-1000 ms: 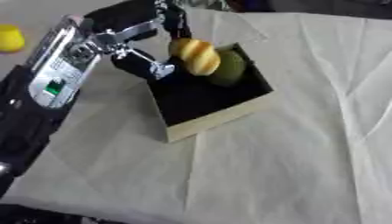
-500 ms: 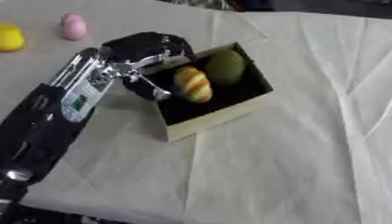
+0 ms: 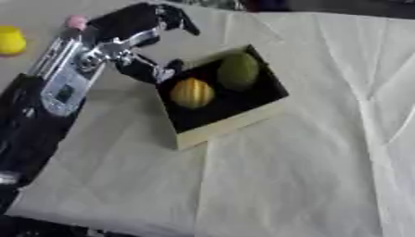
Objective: Pick up objects on the table and place them in the box.
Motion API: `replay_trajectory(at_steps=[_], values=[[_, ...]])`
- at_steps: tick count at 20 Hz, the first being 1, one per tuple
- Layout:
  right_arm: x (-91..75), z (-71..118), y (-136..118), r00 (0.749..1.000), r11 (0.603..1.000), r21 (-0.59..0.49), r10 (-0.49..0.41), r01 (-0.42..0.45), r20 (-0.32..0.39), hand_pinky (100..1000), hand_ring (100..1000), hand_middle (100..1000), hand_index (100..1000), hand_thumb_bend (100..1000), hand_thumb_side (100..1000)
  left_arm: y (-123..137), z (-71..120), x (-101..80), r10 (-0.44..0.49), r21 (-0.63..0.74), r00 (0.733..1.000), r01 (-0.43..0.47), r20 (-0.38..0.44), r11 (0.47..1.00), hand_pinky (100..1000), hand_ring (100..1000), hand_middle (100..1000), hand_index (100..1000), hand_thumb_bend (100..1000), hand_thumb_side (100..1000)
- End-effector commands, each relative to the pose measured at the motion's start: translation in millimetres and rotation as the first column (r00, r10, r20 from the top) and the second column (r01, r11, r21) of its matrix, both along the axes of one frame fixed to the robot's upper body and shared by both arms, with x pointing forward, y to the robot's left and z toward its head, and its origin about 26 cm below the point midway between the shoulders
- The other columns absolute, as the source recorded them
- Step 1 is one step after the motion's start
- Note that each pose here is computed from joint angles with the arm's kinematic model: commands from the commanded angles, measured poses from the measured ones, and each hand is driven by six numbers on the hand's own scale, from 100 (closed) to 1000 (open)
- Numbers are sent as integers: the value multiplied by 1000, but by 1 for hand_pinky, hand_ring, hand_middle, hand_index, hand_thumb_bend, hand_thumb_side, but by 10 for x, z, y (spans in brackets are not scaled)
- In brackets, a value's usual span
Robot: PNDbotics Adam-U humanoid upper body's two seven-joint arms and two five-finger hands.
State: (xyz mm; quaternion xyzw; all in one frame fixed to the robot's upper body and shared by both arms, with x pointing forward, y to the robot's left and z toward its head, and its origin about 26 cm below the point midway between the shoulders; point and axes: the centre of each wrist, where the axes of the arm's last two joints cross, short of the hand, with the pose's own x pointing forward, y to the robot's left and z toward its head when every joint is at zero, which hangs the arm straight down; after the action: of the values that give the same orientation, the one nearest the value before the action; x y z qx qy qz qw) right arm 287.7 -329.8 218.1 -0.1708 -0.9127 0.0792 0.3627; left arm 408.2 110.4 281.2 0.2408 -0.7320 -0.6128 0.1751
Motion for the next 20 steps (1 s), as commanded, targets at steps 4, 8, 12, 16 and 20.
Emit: replay_trajectory(at_steps=[4,8,12,16,20], values=[[-37,94,-38,999,1000,-25,-13,14,29,905,756,695,772,100,660,631,543,-49,135,-92,990,-132,34,987,815,808,744,848,203,100],[-45,78,-51,999,999,-29,-23,24,26,904,756,696,772,100,660,1188,573,108,338,-127,941,-336,-7,933,815,807,743,848,220,100],[-50,65,-59,999,999,-29,-31,32,25,905,756,696,772,100,661,1758,444,326,540,-122,840,-542,-57,831,827,821,757,863,283,100],[-44,77,-49,999,999,-29,-27,28,31,904,756,695,772,100,660,2136,290,482,649,-105,754,-656,-96,747,840,840,770,894,313,100],[-34,101,-33,999,999,-36,-16,17,42,904,756,695,772,100,661,2407,214,592,733,-85,667,-745,-135,662,845,857,782,899,413,100]])
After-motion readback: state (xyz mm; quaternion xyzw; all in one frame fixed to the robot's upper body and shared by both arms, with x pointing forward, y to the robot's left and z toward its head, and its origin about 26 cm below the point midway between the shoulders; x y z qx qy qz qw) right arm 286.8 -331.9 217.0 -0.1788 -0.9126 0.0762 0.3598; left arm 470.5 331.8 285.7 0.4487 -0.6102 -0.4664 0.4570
